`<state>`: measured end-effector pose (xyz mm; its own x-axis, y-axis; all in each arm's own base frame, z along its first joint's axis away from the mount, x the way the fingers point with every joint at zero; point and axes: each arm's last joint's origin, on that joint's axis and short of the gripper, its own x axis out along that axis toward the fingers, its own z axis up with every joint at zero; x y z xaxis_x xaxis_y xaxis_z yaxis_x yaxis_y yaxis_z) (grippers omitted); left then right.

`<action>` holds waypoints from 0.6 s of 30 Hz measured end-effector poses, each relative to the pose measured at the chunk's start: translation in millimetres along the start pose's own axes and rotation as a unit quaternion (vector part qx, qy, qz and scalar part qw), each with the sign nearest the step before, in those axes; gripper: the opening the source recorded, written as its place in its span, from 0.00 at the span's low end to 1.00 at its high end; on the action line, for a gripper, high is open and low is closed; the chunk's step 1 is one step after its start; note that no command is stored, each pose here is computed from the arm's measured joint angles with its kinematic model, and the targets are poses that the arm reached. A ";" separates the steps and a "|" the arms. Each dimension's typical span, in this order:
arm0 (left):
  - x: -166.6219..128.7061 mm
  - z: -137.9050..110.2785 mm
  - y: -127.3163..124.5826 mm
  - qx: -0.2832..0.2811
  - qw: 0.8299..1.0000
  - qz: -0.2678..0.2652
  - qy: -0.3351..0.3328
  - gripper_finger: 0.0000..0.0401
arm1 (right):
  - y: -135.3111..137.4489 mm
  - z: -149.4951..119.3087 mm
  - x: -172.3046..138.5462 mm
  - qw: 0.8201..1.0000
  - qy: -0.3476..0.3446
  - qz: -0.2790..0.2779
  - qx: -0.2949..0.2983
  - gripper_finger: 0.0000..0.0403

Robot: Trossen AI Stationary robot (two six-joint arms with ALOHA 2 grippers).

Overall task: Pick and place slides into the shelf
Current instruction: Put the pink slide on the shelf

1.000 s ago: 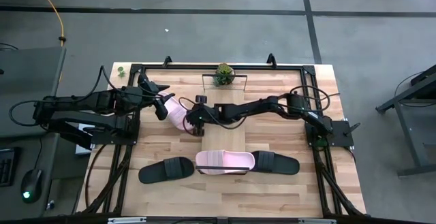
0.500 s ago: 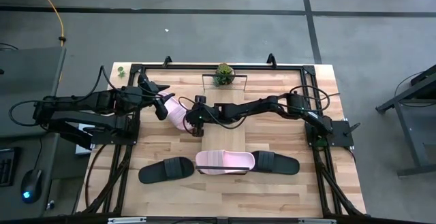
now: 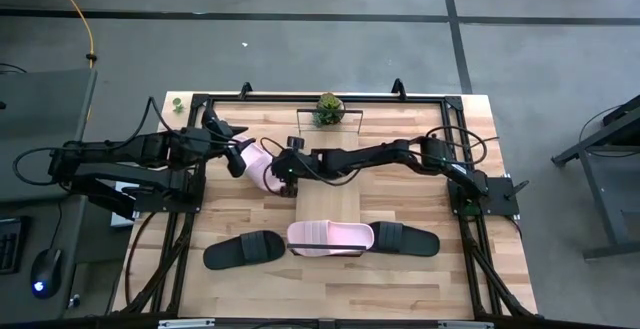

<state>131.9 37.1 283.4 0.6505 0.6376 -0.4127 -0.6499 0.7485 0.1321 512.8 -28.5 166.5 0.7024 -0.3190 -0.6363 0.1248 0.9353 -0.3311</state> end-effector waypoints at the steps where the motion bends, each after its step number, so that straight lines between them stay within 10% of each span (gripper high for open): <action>1: 0.1 -0.9 0.2 0.002 1.000 0.001 0.004 0.39 | -1.9 1.5 -2.3 1.000 0.017 -0.009 0.001 0.31; 18: 1.3 -17.1 14.5 -0.007 0.994 0.072 0.081 0.39 | -27.4 37.4 -27.8 0.998 0.040 -0.035 0.012 0.31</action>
<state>116.6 45.6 269.4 0.4786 0.6994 -0.5309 -0.7375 0.6483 0.1891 516.1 -39.5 219.4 0.6328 -0.3948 -0.6662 0.1895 0.9131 -0.3611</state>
